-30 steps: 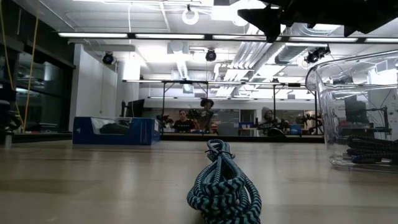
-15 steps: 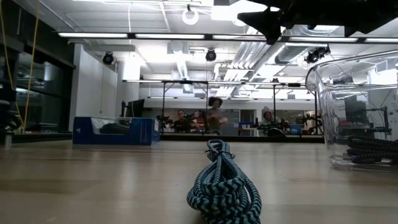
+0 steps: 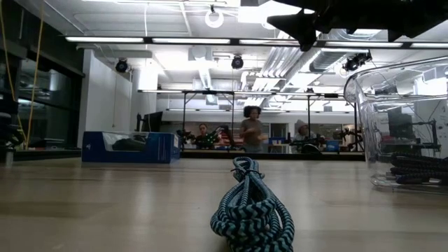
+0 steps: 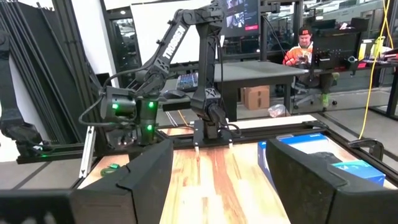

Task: Pick and place USB-C Cables
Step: Put the green charger cable into the transparent bin

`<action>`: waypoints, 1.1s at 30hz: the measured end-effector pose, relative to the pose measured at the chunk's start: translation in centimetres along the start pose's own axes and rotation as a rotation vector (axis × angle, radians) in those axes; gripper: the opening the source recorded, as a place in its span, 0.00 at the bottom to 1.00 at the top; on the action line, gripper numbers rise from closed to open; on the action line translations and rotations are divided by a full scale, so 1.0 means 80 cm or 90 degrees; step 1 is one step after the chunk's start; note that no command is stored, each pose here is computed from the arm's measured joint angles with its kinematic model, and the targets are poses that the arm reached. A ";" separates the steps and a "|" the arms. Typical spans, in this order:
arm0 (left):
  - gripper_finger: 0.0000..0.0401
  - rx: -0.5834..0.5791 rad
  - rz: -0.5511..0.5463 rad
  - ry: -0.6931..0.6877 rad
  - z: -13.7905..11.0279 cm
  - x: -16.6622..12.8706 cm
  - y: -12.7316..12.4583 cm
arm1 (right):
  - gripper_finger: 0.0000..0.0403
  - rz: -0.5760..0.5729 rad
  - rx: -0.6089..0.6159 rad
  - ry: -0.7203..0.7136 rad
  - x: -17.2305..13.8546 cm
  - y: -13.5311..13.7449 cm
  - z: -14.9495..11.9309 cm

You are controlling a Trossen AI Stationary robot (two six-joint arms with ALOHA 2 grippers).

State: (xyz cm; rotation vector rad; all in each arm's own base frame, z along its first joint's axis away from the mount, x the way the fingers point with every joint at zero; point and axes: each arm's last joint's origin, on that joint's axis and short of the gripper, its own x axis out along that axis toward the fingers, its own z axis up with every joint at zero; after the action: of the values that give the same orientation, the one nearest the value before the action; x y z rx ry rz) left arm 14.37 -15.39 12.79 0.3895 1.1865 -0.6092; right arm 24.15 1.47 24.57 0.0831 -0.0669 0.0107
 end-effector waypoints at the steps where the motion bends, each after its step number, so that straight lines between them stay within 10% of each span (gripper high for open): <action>1: 0.67 0.002 0.003 -0.001 0.000 0.000 0.000 | 0.62 0.000 0.000 0.001 0.000 0.000 0.000; 11: 0.61 0.006 0.009 -0.010 0.002 0.000 0.001 | 0.62 0.000 0.000 0.002 0.000 0.000 0.000; 26: 0.04 0.004 0.008 -0.011 0.002 0.000 0.001 | 0.62 0.000 0.000 0.002 0.000 0.000 0.000; 33: 0.03 -0.017 0.009 -0.013 0.003 0.000 0.001 | 0.62 0.000 0.000 0.002 0.000 0.000 0.000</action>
State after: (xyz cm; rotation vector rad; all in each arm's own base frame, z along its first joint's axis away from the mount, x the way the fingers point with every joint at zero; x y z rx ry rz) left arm 14.57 -15.42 12.89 0.3674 1.1708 -0.5836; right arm 24.15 1.47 24.53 0.0828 -0.0631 0.0102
